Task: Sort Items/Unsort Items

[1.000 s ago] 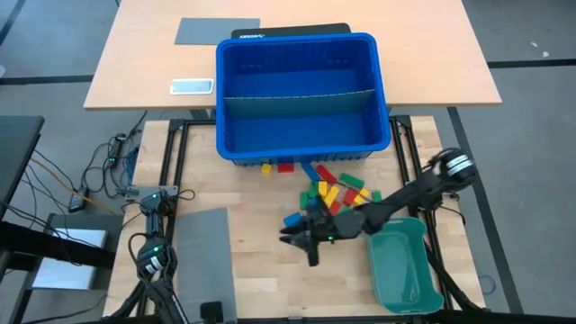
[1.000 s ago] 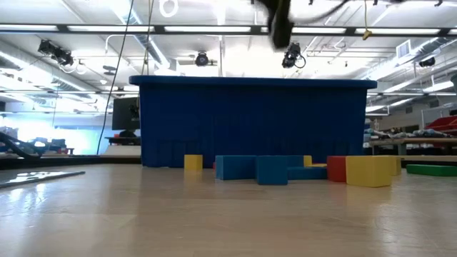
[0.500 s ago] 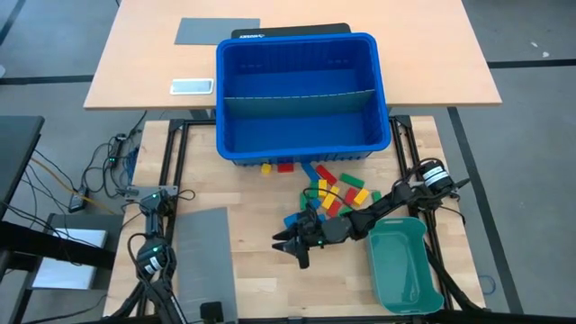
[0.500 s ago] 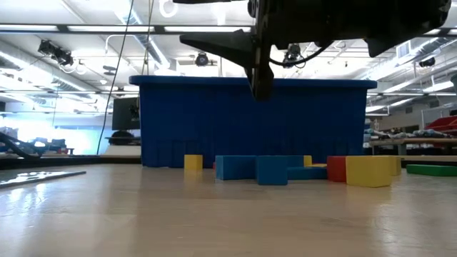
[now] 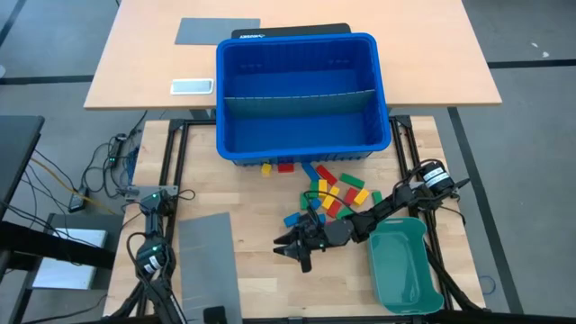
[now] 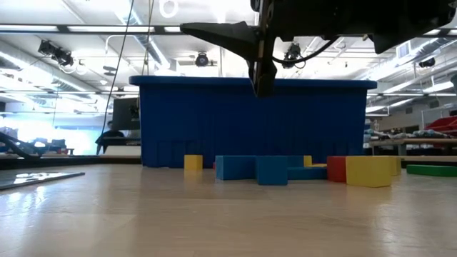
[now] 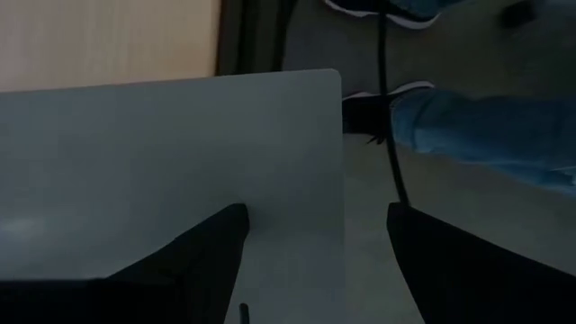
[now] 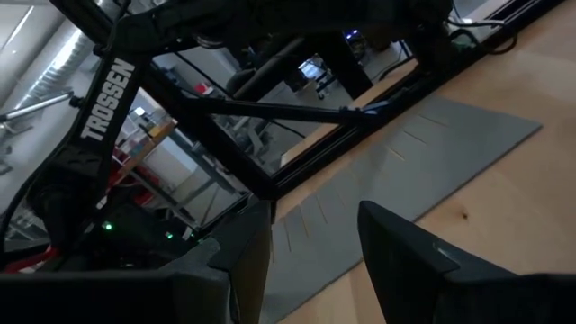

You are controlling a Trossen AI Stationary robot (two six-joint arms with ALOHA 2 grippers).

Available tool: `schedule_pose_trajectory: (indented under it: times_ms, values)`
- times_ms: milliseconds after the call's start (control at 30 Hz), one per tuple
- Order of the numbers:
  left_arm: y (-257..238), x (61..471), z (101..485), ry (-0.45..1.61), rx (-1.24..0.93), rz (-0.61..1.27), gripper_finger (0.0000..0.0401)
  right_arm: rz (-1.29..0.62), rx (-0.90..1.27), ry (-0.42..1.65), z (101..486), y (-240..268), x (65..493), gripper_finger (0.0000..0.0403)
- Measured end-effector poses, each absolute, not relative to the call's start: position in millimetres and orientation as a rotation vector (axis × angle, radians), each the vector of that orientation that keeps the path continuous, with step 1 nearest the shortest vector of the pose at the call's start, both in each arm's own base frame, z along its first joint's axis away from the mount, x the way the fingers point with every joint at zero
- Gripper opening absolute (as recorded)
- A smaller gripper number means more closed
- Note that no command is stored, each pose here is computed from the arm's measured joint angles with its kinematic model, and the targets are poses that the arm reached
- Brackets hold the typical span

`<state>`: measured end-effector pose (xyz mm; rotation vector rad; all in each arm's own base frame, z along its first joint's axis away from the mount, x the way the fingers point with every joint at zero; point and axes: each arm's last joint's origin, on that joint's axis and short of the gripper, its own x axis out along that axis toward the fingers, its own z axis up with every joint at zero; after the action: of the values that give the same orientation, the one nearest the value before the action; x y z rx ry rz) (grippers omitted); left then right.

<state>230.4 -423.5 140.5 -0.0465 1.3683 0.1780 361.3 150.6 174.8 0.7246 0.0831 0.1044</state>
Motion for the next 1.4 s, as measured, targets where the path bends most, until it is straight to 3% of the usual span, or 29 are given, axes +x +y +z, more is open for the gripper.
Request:
schedule_pose_trajectory:
  times_ms: [867,1400]
  values:
    - [-426.2,235.0,168.5,1.357,-0.071,0.176,0.0244,0.113,0.714,0.087,174.8,153.8,359.9,0.0169]
    - [-424.1,230.4,155.5,1.324,-0.041,0.214,0.0084,0.107,0.714,0.086,174.6,153.7,360.0,0.0160]
